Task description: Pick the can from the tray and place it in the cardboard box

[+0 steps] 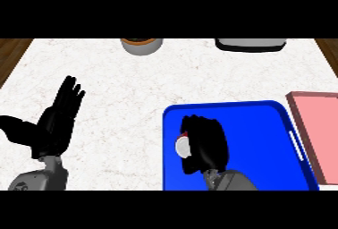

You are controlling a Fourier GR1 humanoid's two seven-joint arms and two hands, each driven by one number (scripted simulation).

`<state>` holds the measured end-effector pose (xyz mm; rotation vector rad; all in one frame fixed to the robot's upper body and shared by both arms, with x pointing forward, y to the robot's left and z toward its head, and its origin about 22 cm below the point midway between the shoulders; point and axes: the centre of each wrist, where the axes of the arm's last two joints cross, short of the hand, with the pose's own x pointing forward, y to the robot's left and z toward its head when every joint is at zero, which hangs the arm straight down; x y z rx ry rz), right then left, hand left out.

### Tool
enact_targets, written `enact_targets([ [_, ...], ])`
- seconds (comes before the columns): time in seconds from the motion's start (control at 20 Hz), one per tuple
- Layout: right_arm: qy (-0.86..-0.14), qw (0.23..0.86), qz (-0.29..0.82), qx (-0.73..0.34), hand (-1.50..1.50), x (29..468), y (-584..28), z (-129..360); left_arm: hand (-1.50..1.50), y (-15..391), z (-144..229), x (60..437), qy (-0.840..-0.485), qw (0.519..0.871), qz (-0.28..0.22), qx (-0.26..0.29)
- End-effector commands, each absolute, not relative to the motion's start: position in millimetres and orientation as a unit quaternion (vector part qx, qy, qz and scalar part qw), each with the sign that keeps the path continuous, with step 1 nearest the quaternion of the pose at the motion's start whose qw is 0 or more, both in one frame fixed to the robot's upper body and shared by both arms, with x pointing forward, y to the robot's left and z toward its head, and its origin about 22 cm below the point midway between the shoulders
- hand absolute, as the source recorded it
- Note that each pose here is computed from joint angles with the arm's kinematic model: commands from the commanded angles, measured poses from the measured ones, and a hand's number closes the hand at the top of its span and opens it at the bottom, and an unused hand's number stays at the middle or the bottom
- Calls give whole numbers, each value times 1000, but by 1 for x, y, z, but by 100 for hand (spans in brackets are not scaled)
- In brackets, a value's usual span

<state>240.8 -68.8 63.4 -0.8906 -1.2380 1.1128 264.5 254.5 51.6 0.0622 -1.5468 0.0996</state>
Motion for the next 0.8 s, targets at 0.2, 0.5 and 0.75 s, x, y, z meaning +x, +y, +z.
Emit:
enact_targets([
  [0.2, -563, 510, 488, -430, 150, 226, -21, 102, 0, 263, 60, 255, -698, 714, 47, 37],
  [0.5, -630, 543, 329, -448, 150, 219, -29, 168, 0, 262, 49, 258, -691, 721, 40, 31],
  [0.75, -625, 535, 230, -520, 150, 239, -48, 203, 0, 264, 52, 260, -694, 717, 53, 35],
])
